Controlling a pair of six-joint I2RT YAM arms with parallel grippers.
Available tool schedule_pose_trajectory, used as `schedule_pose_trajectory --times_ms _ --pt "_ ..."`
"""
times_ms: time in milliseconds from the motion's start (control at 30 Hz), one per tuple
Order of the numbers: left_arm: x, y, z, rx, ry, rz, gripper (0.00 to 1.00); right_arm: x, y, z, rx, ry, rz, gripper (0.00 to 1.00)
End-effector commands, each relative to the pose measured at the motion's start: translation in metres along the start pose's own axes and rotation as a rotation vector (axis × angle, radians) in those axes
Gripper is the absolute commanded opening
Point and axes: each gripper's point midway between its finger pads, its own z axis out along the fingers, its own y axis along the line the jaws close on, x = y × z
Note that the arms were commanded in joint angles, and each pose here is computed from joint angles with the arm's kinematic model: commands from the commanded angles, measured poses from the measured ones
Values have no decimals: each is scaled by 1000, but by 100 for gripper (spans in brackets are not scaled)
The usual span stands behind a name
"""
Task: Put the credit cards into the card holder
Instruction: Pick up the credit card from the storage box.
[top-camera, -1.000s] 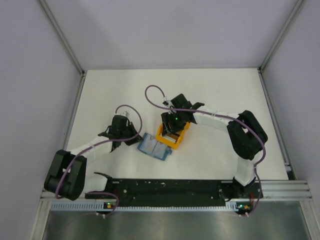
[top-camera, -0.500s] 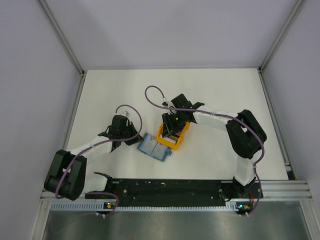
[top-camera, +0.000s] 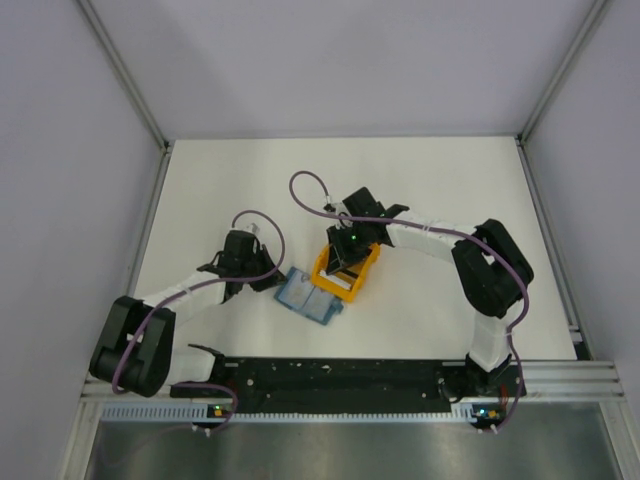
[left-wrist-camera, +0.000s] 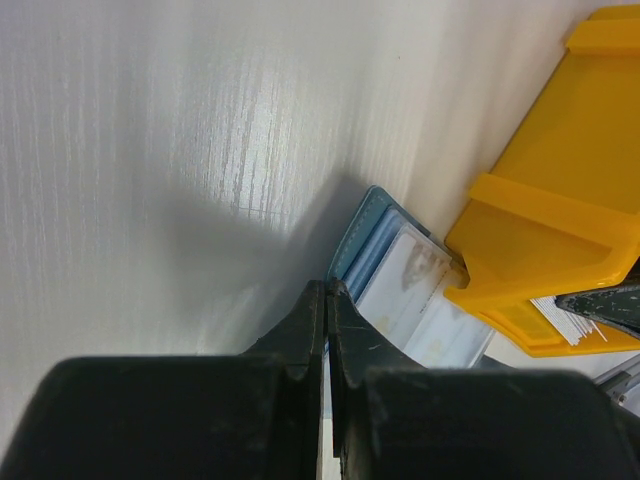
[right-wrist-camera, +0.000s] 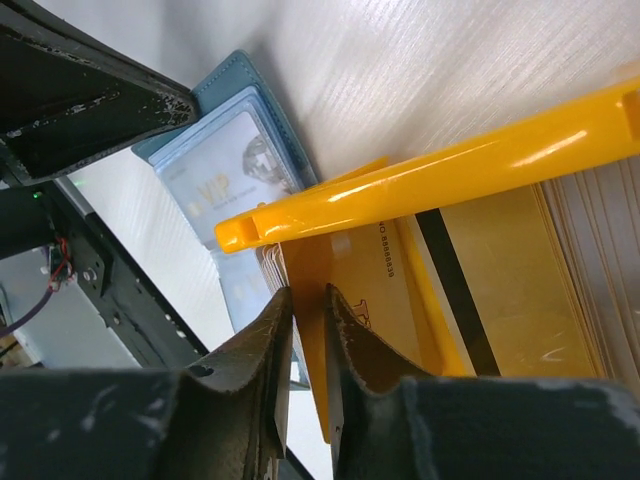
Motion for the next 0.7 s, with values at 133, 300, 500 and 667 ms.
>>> schedule_pose_trajectory --times_ms 133,300,500,667 --pt "-15 -12 0 41 -46 -1 0 -20 15 -16 -47 -50 -16 3" --pt "-16 -13 0 43 -50 2 0 -21 14 -17 -42 -56 -17 0" --pt "-16 -13 -1 42 -49 1 0 -25 14 -22 -26 -78 -33 0" --pt "-16 -14 0 44 -47 3 0 -28 20 -27 -45 -84 -42 0"
